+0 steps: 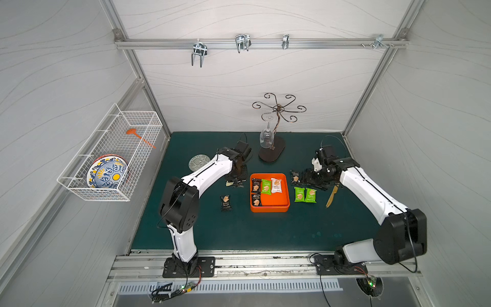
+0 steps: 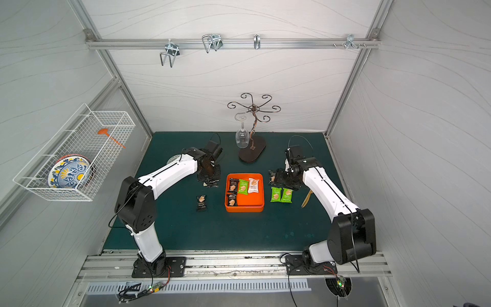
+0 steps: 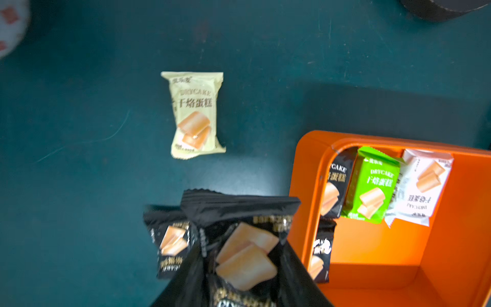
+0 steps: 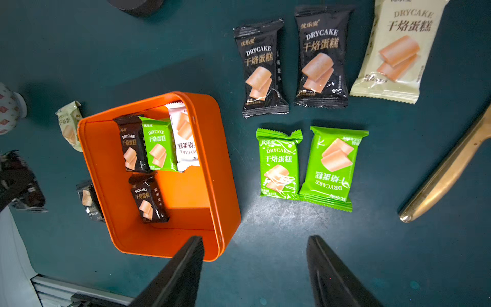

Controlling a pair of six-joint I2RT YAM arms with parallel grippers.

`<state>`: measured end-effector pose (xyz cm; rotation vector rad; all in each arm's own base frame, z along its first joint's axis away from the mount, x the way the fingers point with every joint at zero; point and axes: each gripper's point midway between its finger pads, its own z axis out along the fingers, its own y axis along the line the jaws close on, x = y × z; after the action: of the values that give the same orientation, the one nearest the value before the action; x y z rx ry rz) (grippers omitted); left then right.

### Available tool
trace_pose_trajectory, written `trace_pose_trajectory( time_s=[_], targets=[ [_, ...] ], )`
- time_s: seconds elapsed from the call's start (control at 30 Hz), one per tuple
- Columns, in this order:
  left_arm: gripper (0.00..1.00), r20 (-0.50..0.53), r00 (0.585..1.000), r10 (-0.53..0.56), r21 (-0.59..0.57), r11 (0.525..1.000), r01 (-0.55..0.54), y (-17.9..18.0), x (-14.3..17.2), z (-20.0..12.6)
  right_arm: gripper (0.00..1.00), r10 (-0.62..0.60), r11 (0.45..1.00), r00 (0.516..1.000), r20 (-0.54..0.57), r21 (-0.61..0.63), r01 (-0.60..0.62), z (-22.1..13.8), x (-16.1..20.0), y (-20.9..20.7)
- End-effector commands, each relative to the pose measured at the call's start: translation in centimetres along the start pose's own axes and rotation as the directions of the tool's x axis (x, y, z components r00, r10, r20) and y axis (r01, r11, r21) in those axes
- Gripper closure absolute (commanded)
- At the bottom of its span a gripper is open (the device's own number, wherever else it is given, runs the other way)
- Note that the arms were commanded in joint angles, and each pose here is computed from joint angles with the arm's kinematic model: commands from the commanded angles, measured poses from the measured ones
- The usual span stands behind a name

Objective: Take the cookies out of the storage box
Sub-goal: Place the cookie at the center of the board.

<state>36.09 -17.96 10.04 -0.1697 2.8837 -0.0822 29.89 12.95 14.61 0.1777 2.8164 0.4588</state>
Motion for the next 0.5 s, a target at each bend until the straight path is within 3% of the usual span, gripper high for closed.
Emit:
trace_pose_trajectory(
  time_s=[0.0, 0.47],
  targets=[
    [0.6, -0.016, 1.0, 0.025, 0.035, 0.999, -0.024, -0.4, -1.2, 2.6, 0.33, 0.017, 1.0, 1.0, 0.016, 0.015, -0.017, -0.3, -0.7, 0.3],
    [0.59, -0.071, 0.996, 0.058, 0.025, 0.998, -0.056, -2.0, -2.4, 6.9, 0.33, 0.017, 0.996, 1.0, -0.001, 0.084, -0.017, -0.7, 0.2, -1.0]
  ],
)
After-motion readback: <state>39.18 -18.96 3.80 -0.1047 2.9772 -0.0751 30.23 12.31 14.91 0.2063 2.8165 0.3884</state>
